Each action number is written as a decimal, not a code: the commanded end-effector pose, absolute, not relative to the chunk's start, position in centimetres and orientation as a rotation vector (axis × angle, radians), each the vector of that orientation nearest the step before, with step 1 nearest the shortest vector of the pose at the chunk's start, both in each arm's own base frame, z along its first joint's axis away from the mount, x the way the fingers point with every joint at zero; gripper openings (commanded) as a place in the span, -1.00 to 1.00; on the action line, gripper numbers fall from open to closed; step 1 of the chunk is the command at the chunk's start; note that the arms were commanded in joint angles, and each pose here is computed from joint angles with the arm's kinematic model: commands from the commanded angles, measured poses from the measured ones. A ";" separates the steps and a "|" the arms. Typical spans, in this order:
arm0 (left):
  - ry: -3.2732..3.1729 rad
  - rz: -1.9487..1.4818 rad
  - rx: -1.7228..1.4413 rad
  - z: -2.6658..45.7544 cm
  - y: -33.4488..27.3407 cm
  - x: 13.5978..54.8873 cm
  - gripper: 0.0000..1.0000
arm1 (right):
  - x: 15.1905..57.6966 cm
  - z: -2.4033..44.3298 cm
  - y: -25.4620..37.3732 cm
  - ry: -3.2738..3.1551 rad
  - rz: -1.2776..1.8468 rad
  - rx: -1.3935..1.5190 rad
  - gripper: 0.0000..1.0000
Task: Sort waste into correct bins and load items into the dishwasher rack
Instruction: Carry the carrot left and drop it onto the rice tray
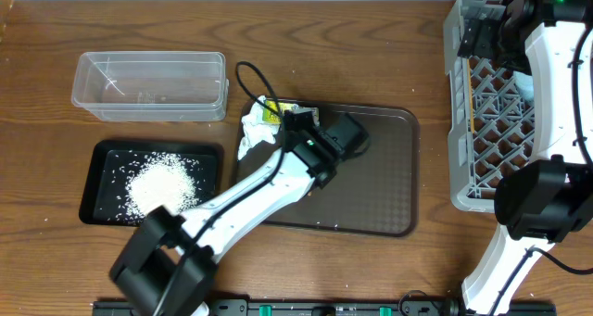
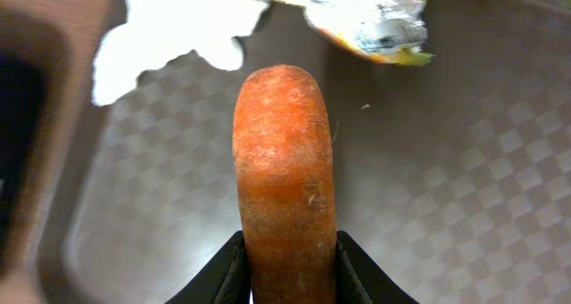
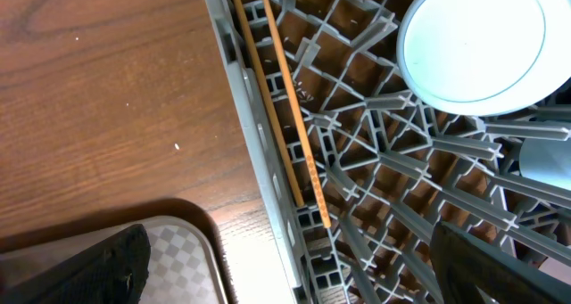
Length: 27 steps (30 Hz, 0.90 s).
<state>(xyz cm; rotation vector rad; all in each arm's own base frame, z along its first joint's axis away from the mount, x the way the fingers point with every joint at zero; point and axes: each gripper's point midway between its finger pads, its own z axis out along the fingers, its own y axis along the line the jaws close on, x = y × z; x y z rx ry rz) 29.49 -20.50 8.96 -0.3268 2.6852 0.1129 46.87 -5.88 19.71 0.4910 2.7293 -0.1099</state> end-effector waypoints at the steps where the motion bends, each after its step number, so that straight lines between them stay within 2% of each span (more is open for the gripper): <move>1: 2.647 0.110 -0.403 11.2 -18.7 30.0 -0.40 | 46.8 19.9 -6.4 2.726 -0.134 0.484 0.98; 10: 2.614 0.209 -0.772 12.3 -10.2 31.3 -0.38 | 46.8 19.9 -6.4 2.726 -0.134 0.484 0.98; 27: 2.436 0.376 -1.593 9.5 7.4 29.0 -0.36 | 46.8 19.9 -6.4 2.726 -0.134 0.484 0.98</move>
